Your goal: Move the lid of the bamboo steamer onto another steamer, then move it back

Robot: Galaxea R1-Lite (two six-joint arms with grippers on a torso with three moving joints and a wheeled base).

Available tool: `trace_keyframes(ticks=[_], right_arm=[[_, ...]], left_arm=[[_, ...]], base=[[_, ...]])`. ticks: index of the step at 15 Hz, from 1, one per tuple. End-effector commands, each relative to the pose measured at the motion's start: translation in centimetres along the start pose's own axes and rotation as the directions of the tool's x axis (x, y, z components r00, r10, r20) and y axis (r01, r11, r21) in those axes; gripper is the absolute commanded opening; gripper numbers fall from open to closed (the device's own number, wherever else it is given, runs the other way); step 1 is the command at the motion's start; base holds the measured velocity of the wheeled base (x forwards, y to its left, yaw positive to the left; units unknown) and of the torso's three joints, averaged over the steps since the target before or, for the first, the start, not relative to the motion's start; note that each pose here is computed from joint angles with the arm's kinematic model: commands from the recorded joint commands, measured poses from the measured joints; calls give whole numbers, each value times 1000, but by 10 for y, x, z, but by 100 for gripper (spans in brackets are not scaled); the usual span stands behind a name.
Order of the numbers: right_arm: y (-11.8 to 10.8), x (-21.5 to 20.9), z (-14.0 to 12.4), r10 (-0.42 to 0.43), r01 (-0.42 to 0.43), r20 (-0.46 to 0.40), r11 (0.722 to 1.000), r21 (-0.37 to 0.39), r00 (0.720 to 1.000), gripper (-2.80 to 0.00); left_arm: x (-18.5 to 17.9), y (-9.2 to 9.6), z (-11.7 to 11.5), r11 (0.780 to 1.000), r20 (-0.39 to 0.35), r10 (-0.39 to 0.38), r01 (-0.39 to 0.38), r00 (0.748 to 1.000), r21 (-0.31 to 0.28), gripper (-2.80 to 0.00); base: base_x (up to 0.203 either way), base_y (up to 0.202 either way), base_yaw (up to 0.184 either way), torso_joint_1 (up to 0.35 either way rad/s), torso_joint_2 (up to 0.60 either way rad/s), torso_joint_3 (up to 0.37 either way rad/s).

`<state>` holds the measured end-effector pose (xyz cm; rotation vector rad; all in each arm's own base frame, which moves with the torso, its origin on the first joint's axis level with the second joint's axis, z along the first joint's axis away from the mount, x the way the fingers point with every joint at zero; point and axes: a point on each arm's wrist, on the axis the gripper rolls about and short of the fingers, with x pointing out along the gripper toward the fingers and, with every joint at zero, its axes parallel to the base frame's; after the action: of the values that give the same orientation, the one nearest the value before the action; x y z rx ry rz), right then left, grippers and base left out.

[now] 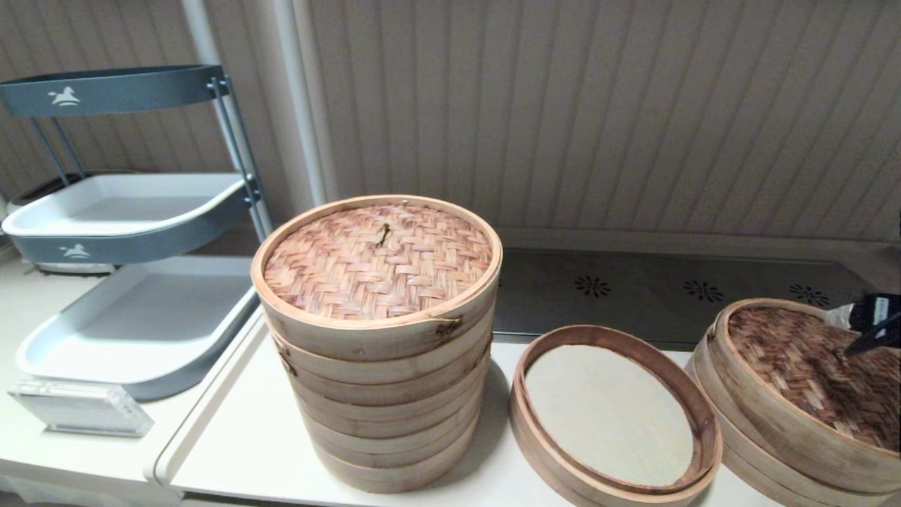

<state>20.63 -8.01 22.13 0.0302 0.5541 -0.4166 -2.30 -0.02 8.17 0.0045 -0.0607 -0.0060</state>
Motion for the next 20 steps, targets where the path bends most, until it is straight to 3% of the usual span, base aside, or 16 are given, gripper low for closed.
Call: trace_keyframes(ticks=[1,4,6,10,14,17,20], right_arm=[[-2,-54,1,39,-40,112,999,4,993,-280],[0,-89,-15,160,-162,167,987,-1,973,-280],[1,-113,-32,252,-254,221,967,-19,942,-280],[2,-151,-79,343,-338,318,938,-72,884,-280],[7,-146,-131,454,-436,285,891,-127,844,-280],[10,-137,-158,518,-488,306,856,-174,799,-280],[10,-133,-180,526,-492,315,851,-185,790,-280]], left_arm=[[1,0,-7,1000,-22,-1,1,1000,0,-280],[1,0,-7,1000,-22,0,0,1000,0,-280],[1,0,-7,1000,-22,-1,1,1000,0,-280],[1,0,-7,1000,-22,-1,1,1000,0,-280],[1,0,-7,1000,-22,-1,1,1000,0,-280],[1,0,-7,1000,-22,-1,1,1000,0,-280],[1,0,-7,1000,-22,0,0,1000,0,-280]], base=[[0,0,0,0,0,0],[0,0,0,0,0,0],[0,0,0,0,0,0],[0,0,0,0,0,0],[0,0,0,0,0,0],[0,0,0,0,0,0],[0,0,0,0,0,0]])
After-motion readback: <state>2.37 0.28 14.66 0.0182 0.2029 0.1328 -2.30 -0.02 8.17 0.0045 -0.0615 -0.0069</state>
